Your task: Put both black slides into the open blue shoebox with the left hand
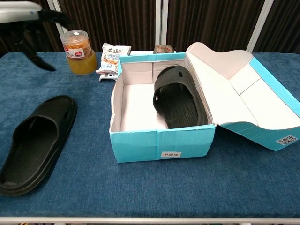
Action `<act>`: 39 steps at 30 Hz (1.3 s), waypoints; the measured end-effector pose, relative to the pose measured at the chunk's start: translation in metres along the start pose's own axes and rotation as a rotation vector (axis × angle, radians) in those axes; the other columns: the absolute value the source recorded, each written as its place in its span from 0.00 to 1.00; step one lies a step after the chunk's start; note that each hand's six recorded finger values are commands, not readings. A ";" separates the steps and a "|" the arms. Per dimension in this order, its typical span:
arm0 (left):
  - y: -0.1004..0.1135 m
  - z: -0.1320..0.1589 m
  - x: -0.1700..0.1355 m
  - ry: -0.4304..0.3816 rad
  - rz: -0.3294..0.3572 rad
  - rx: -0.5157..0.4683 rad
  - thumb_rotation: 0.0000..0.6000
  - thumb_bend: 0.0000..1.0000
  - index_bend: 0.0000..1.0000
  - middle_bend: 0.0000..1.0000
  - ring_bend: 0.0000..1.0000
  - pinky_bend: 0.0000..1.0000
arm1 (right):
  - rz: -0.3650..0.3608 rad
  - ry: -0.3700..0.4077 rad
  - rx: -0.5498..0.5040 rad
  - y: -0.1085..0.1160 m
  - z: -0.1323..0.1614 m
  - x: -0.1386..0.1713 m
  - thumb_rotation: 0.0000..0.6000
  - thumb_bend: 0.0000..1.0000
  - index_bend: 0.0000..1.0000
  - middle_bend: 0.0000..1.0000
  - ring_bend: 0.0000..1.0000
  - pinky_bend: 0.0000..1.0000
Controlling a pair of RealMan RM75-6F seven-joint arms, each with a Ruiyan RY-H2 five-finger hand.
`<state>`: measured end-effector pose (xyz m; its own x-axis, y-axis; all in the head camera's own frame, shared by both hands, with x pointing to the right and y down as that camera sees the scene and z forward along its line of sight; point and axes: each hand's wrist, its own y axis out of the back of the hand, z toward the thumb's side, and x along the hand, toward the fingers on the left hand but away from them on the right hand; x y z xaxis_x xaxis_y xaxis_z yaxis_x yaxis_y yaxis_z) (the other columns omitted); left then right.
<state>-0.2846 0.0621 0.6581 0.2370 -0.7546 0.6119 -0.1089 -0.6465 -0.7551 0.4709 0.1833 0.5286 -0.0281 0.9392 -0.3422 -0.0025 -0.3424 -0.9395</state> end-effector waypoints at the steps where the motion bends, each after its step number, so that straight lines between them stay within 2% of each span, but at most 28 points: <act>1: -0.006 -0.009 -0.007 0.026 -0.027 0.003 1.00 0.00 0.09 0.09 0.55 0.53 | 0.002 0.003 -0.001 -0.001 0.001 -0.001 1.00 0.05 0.00 0.03 0.00 0.00; 4: -0.029 -0.026 -0.025 0.084 -0.127 0.008 1.00 0.00 0.09 0.08 0.56 0.55 | 0.010 0.018 -0.005 -0.004 0.005 -0.004 1.00 0.05 0.00 0.03 0.00 0.00; 9: -0.057 -0.029 -0.039 0.110 -0.252 -0.045 1.00 0.00 0.08 0.07 0.57 0.58 | 0.010 0.028 -0.004 -0.004 0.007 -0.005 1.00 0.05 0.00 0.03 0.00 0.00; 24: -0.092 -0.013 -0.019 0.113 -0.393 -0.116 1.00 0.00 0.09 0.08 0.61 0.59 | 0.012 0.018 -0.016 -0.007 0.003 -0.001 1.00 0.04 0.00 0.03 0.00 0.00; 26: -0.095 -0.013 -0.017 0.114 -0.410 -0.114 1.00 0.00 0.11 0.10 0.63 0.61 | 0.012 0.017 -0.018 -0.007 0.003 -0.001 1.00 0.05 0.00 0.03 0.00 0.00; 31: -0.101 -0.016 -0.011 0.140 -0.420 -0.107 1.00 0.00 0.25 0.28 0.72 0.68 | 0.013 0.014 -0.021 -0.008 0.002 -0.001 1.00 0.04 0.00 0.03 0.00 0.00; 33: -0.101 -0.017 -0.009 0.153 -0.404 -0.112 1.00 0.00 0.35 0.40 0.77 0.72 | 0.011 0.013 -0.022 -0.008 0.001 -0.001 1.00 0.04 0.00 0.03 0.00 0.00; 35: -0.099 -0.018 -0.008 0.167 -0.383 -0.133 1.00 0.00 0.41 0.48 0.79 0.74 | 0.011 0.014 -0.023 -0.008 0.001 -0.001 1.00 0.05 0.00 0.03 0.00 0.00; 39: -0.091 -0.023 -0.009 0.190 -0.325 -0.188 1.00 0.00 0.45 0.53 0.80 0.75 | 0.007 0.015 -0.023 -0.007 0.001 -0.001 1.00 0.04 0.00 0.03 0.00 0.00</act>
<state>-0.2988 0.1251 0.7262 0.1077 -0.5039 0.8570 -0.2364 -0.8503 -0.4702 0.4699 0.1846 0.5359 -0.0128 0.9370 -0.3491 0.0207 -0.3488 -0.9370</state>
